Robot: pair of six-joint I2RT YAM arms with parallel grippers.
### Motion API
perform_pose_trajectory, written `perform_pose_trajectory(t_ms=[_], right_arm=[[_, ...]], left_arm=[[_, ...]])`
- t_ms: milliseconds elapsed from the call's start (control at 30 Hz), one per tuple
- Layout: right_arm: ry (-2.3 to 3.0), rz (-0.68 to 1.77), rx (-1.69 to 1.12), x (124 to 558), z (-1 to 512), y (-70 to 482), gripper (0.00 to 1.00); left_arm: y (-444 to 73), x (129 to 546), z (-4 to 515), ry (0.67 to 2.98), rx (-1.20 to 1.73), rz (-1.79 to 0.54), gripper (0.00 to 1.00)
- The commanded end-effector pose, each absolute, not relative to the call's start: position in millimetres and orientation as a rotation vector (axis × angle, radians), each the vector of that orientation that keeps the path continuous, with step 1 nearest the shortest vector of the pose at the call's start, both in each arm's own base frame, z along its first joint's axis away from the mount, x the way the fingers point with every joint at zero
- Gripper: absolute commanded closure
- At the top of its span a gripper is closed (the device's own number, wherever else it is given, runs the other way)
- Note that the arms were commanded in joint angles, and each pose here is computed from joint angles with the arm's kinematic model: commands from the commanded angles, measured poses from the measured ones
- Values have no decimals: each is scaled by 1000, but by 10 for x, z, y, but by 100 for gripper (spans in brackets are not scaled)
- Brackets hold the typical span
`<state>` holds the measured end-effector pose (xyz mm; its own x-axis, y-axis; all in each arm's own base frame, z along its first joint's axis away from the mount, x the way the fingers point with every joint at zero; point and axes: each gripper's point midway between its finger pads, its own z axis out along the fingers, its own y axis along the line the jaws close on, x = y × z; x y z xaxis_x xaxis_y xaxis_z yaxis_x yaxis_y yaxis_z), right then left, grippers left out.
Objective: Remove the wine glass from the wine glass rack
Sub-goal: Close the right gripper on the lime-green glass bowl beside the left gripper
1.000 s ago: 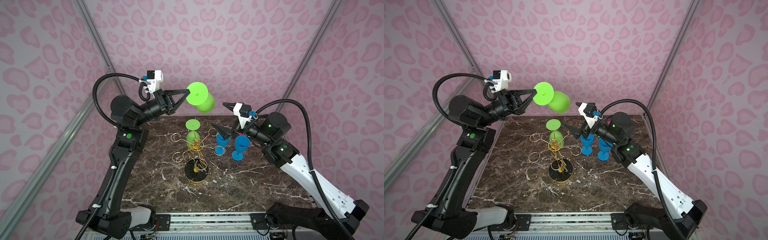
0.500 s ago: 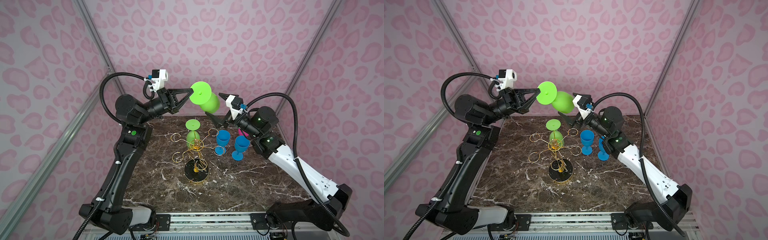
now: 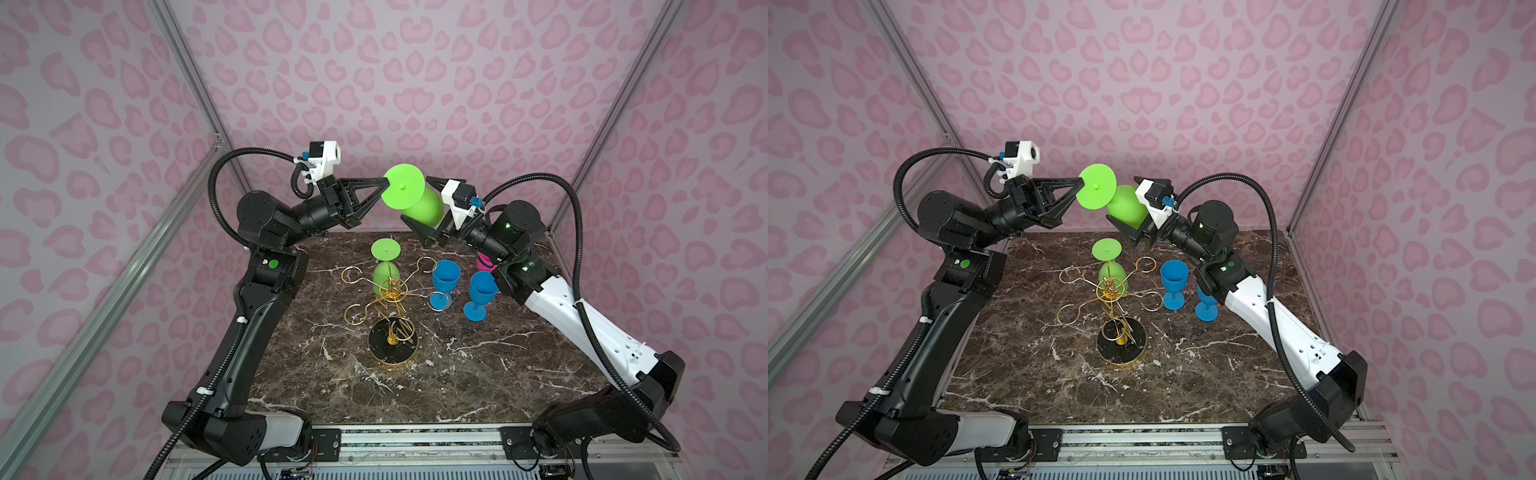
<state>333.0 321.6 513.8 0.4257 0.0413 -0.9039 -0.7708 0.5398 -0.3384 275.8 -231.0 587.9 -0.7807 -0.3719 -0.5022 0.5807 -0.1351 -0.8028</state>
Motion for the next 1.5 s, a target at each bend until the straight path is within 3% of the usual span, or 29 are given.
perform_pose_trajectory(t_ms=[0, 133, 500, 733, 967, 1333, 1467], right_arm=[[993, 621, -871, 3306, 5161, 3257, 5], [1003, 628, -872, 3313, 5137, 3270, 8], [1016, 643, -891, 3263, 5126, 3278, 31], [1030, 641, -877, 3229, 5147, 3232, 39], [1051, 657, -851, 3232, 5174, 3204, 41], [1257, 643, -782, 3358, 5190, 3071, 45], [1411, 618, -764, 3390, 5109, 2941, 46]], left_arm=[[-2305, 2723, 5932, 1476, 275, -1975, 96], [-2307, 2726, 5939, 1471, 277, -1985, 96], [-2317, 2769, 5925, 1473, 263, -2001, 96], [-2321, 2795, 5931, 1469, 250, -2017, 96], [-2318, 2791, 5933, 1465, 247, -2021, 96], [-2270, 2771, 5984, 1420, 298, -1909, 59], [-2252, 2812, 5965, 1404, 344, -1776, 56]])
